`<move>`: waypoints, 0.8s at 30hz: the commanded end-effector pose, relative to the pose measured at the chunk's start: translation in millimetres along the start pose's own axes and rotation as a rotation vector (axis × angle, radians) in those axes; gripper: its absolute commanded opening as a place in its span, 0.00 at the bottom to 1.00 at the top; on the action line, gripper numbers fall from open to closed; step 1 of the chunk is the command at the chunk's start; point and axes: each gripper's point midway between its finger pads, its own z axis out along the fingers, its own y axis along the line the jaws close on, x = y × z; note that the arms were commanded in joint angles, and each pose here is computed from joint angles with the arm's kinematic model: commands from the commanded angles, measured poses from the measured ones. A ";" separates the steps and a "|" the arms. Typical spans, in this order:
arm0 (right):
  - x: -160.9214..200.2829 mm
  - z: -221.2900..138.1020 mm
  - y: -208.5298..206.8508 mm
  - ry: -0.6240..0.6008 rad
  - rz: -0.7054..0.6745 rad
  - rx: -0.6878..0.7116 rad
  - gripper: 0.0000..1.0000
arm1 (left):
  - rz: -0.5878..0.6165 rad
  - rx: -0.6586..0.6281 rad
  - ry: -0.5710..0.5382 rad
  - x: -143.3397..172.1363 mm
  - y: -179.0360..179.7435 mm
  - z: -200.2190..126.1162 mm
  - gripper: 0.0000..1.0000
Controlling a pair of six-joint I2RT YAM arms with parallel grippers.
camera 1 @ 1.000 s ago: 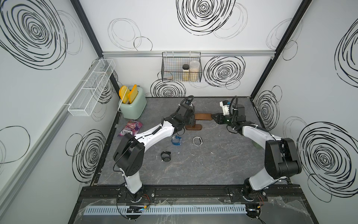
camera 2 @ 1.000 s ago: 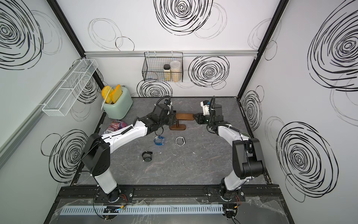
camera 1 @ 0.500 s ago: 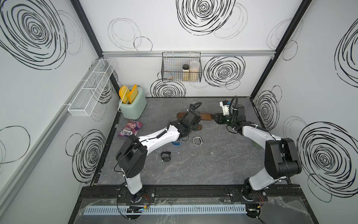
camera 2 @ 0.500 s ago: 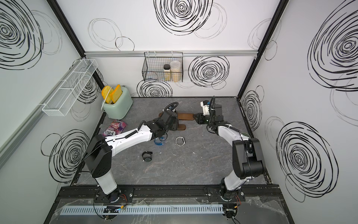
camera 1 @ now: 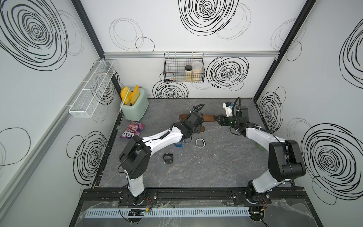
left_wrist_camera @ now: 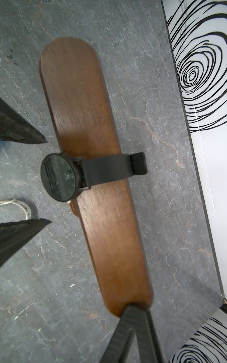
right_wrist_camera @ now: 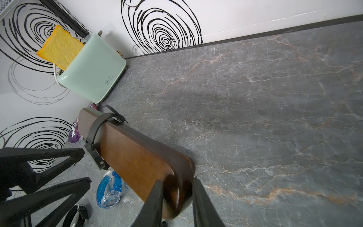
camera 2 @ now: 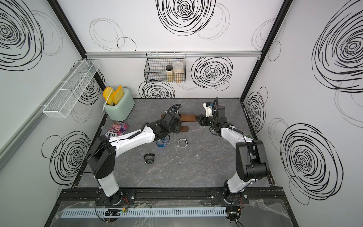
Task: Place watch on stand
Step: Place the watch on the stand.
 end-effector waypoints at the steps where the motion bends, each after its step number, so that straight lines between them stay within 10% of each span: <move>1: 6.3 -0.3 8.3 0.031 -0.007 -0.022 0.28 | -0.038 -0.009 -0.025 -9.3 -3.0 5.7 0.64; 24: 5.8 -2.4 8.9 0.031 -0.008 -0.020 0.28 | -0.047 -0.025 -0.066 -21.7 -3.6 6.5 0.38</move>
